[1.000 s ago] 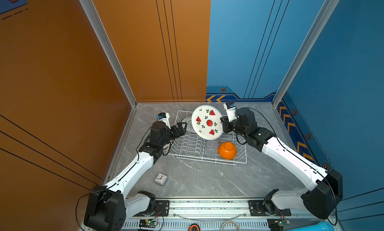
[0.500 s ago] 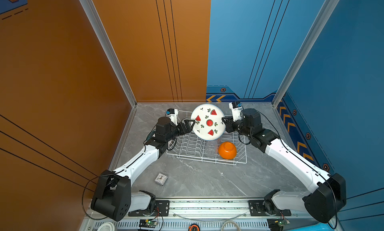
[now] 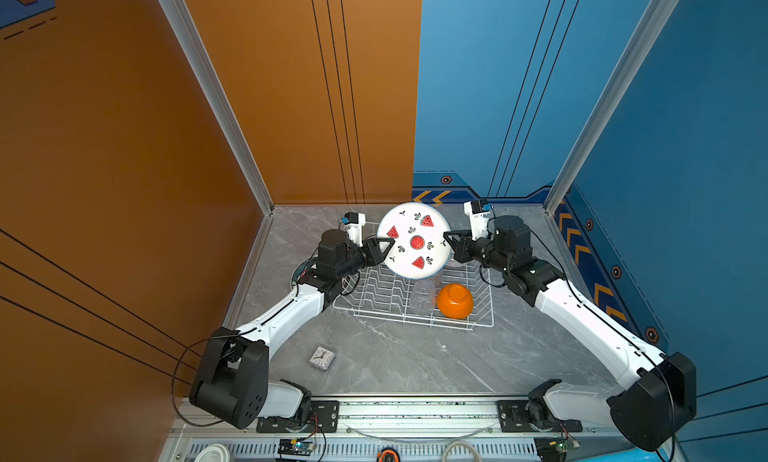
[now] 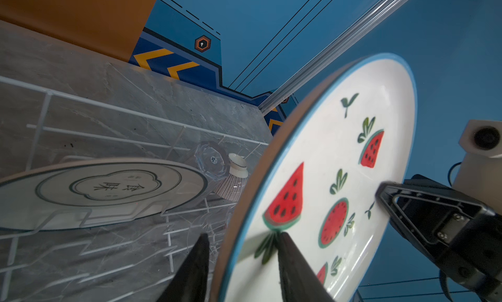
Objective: Unload the mixed dishes from the dish rack
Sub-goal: 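Grasp the watermelon plate's rim with the left gripper, holding it with both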
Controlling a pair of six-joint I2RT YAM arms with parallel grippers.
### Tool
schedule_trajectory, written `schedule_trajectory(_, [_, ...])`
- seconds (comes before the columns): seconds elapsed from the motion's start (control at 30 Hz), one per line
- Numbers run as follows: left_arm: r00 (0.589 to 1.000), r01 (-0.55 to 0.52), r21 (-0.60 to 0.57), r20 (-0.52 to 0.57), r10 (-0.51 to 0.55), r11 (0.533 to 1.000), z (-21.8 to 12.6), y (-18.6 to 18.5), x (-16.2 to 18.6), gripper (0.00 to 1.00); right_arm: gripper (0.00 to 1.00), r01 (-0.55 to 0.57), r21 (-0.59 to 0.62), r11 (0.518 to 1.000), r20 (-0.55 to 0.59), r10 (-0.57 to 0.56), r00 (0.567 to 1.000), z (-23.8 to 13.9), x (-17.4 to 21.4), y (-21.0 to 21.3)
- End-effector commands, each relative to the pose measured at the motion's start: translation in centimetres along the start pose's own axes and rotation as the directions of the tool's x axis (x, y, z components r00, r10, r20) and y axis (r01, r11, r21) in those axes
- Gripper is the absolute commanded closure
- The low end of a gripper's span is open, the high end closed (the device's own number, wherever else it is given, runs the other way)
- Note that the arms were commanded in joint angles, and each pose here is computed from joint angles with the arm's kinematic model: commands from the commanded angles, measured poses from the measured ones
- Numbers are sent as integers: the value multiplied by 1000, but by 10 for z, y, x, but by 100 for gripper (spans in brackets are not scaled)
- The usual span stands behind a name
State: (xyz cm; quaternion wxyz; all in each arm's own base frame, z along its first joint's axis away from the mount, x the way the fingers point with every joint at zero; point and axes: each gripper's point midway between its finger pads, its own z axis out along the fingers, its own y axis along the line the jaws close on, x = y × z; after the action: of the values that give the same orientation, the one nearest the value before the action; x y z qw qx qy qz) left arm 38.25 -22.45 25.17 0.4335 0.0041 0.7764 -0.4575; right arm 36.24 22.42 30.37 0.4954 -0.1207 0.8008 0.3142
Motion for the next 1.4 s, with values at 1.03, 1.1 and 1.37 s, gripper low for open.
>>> schedule_trajectory(1.03, [1000, -4, 76, 11, 3, 997, 3, -23, -10, 60, 100, -51, -171, 984, 106, 69, 992, 1, -32, 25])
schedule_trajectory(1.1, [1000, 1, 95, 13, -3, 995, 4, -26, -11, 60, 100, -56, -179, 982, 104, 76, 992, 1, -32, 26])
schedule_trajectory(1.37, [999, 30, 181, 11, -33, 983, 3, -42, -15, 100, 100, -101, -185, 978, 60, 114, 992, 12, -23, 20])
